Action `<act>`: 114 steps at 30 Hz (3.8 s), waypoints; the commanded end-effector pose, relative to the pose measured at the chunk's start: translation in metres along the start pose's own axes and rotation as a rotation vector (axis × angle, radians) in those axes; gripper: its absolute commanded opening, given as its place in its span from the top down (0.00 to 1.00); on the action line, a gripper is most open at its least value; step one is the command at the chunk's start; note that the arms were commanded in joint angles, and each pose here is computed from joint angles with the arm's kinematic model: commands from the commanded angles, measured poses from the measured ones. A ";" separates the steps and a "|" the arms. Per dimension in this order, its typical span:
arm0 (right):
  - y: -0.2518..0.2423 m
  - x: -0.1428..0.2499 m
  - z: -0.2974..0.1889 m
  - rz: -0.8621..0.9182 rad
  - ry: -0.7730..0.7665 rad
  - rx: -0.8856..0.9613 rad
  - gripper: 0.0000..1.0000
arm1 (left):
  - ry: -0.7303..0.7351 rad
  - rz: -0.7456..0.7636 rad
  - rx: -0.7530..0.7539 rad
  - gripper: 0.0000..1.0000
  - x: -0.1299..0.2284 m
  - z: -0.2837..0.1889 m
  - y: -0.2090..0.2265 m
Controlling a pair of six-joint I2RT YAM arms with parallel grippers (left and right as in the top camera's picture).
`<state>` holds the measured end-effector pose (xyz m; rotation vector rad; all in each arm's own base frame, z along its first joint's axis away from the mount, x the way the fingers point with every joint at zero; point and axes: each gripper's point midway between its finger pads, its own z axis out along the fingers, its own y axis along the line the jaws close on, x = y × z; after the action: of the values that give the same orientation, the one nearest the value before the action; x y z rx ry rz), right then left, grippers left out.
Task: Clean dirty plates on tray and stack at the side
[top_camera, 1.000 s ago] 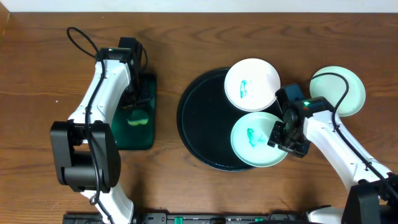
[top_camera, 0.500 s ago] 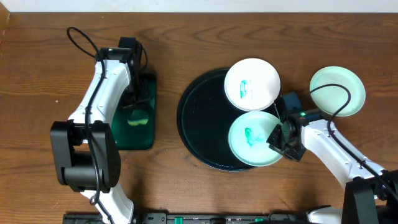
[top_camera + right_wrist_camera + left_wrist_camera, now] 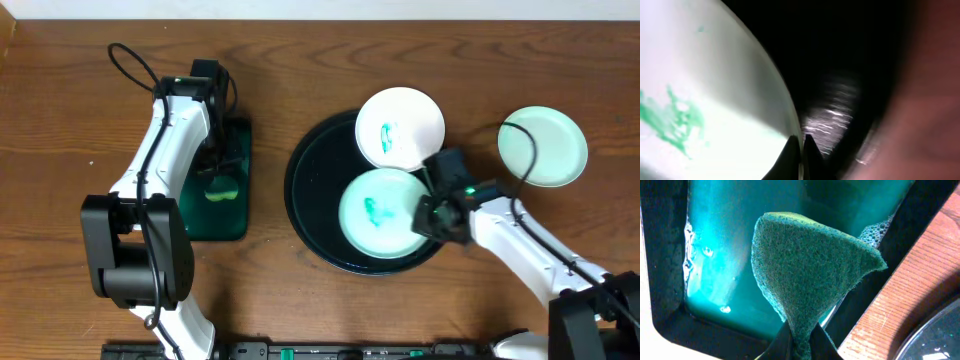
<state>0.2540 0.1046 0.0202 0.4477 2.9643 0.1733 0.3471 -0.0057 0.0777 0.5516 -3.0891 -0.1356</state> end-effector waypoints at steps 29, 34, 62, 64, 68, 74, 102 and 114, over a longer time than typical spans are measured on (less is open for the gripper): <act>0.036 0.009 0.049 -0.143 0.048 -0.076 0.99 | -0.078 0.500 0.222 0.93 0.090 -0.017 -0.181; 0.037 0.008 0.049 -0.143 0.047 -0.076 0.99 | -0.060 0.527 0.216 0.93 0.100 -0.004 -0.194; 0.041 0.013 0.049 -0.151 0.073 -0.103 0.99 | 0.315 0.808 0.544 0.93 0.245 0.059 -0.301; 0.042 0.014 0.048 -0.150 0.079 -0.111 0.99 | 0.308 0.796 0.520 0.93 0.242 0.062 -0.297; 0.043 0.016 0.048 -0.150 0.087 -0.122 0.99 | 0.263 0.730 0.385 0.93 0.216 0.074 -0.274; 0.043 0.016 0.048 -0.150 0.087 -0.121 0.99 | 0.091 0.448 -0.093 0.93 0.139 0.092 -0.182; 0.043 0.015 0.048 -0.133 0.086 -0.119 0.99 | 0.392 0.452 0.493 0.93 0.159 0.064 -0.243; 0.043 0.016 0.048 -0.133 0.088 -0.120 0.99 | 0.499 0.496 0.739 0.93 0.180 0.037 -0.271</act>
<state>0.2782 0.1623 0.0001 0.2309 2.9483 0.4411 0.2960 -0.3041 0.0185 -0.1476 -2.7047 0.9210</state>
